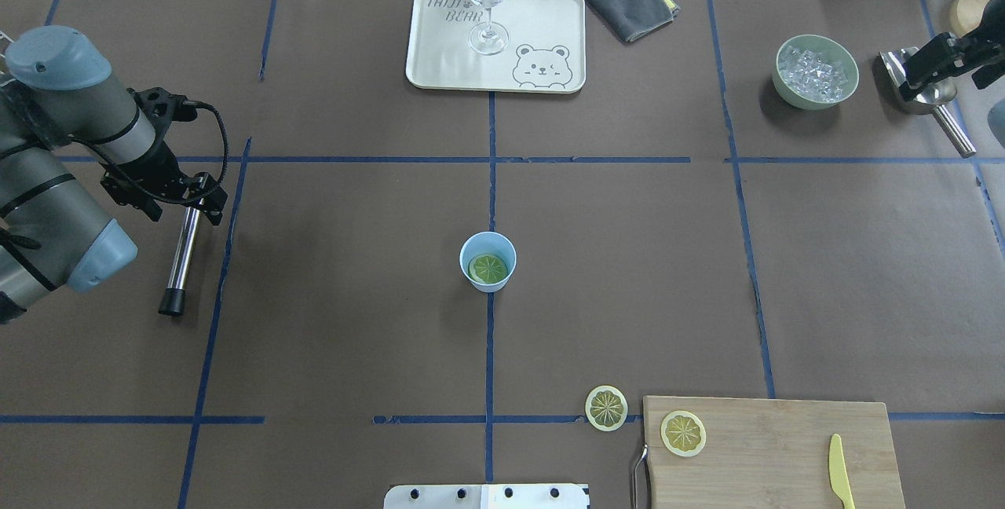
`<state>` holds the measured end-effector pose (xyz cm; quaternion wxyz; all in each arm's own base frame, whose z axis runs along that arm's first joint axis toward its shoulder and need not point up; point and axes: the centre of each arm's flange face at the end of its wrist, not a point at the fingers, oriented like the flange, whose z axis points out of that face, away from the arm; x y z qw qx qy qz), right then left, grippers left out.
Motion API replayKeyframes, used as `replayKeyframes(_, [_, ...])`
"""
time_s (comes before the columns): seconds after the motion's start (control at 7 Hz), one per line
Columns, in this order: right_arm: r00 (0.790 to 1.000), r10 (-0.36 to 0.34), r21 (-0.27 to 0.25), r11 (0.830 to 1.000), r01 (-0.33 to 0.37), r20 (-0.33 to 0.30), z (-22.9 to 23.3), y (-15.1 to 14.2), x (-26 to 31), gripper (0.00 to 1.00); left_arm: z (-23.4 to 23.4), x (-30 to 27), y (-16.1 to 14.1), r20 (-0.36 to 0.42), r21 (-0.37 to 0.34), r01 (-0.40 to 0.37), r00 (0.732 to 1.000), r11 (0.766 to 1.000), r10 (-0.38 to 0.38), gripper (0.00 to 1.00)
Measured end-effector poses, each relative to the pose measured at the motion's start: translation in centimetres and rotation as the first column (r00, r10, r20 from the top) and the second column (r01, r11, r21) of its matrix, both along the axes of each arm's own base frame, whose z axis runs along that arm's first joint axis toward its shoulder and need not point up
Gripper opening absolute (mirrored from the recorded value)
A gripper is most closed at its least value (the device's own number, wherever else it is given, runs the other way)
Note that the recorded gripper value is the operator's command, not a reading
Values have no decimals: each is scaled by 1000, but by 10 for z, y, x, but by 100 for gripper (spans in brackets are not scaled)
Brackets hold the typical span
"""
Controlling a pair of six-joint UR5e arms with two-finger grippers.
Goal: Squeeze lemon into cup
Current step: 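Grasp the metal muddler with the left gripper and lift it upright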
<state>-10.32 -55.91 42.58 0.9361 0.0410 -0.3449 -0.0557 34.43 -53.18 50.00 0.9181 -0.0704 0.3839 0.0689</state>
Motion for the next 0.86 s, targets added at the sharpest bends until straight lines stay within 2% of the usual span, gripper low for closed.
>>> replayKeyframes(0.14, [1000, 4, -11, 1000, -4, -4, 13, 6, 2, 100, 4, 2, 0, 2, -1, -3, 1000, 1000, 3, 100])
replayKeyframes(0.29, [1000, 7, -13, 1000, -7, -3, 19, 8, 3, 100, 6, 3, 0, 6, -2, -3, 1000, 1000, 3, 93])
replayKeyframes(0.71, [1000, 16, -20, 1000, -16, -1, 25, 9, 8, 100, 11, 3, 0, 12, -7, -3, 1000, 1000, 3, 34])
replayKeyframes(0.86, [1000, 18, -21, 1000, -18, 0, 25, 9, 10, 100, 10, 4, 0, 11, -6, -3, 1000, 1000, 3, 11])
